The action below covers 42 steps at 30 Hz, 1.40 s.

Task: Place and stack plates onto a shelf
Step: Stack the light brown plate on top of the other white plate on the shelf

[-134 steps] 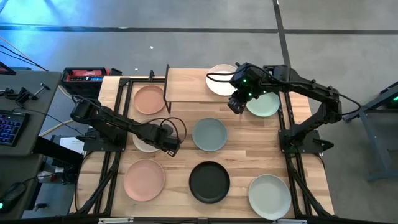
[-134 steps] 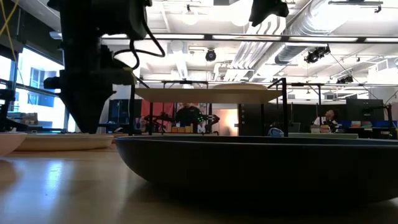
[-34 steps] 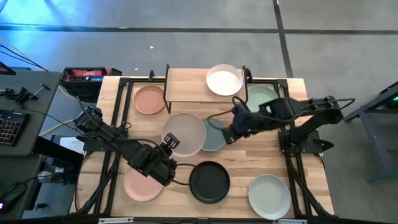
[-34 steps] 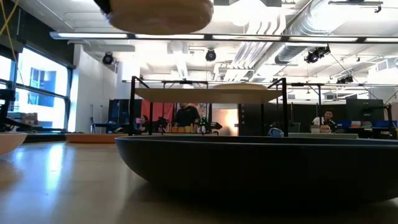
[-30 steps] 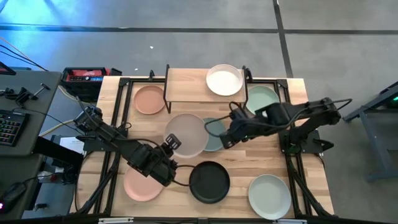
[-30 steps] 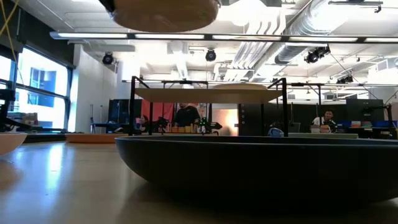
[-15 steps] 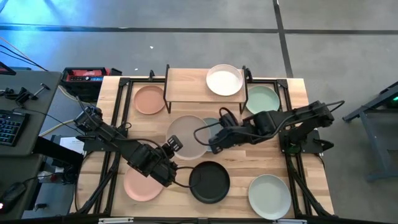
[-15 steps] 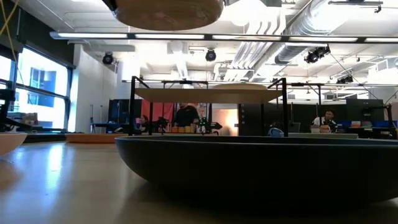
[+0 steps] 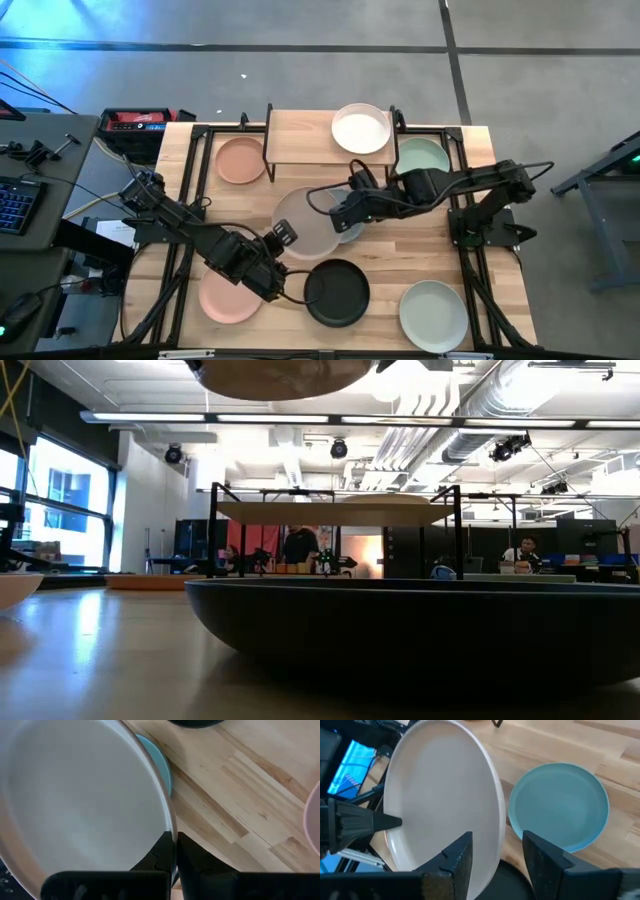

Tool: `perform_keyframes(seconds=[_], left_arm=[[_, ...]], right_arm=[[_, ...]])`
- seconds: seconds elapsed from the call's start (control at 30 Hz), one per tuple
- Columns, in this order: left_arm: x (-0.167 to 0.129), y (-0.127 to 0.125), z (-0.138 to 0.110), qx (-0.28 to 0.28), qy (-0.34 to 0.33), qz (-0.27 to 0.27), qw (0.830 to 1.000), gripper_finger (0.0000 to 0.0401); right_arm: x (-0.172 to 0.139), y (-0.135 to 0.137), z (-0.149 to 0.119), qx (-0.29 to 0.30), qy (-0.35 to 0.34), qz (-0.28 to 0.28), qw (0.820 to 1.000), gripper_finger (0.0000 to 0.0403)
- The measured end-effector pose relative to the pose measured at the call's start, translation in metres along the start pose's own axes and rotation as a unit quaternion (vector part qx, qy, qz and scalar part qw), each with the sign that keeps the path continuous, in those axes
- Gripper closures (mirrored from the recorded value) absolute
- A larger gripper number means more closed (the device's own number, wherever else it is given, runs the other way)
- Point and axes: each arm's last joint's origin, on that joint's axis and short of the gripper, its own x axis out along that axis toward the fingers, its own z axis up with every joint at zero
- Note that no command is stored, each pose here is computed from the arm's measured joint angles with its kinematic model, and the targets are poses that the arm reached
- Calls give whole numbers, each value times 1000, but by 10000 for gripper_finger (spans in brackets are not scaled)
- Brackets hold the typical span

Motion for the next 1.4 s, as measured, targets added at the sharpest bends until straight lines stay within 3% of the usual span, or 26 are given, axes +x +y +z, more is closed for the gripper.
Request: perform_keyframes(seconds=[0.37, 0.8, 1.4], left_arm=[[0, 2, 1, -4, -1, 16, 1000, 400], [0, 3, 4, -10, -13, 22, 1000, 400], [0, 3, 4, -49, -16, 20, 998, 375]], right_arm=[[1, 0, 0, -9, 26, 9, 1000, 268], [1, -1, 0, -9, 27, 6, 1000, 393], [1, 0, 0, 28, 28, 7, 999, 402]])
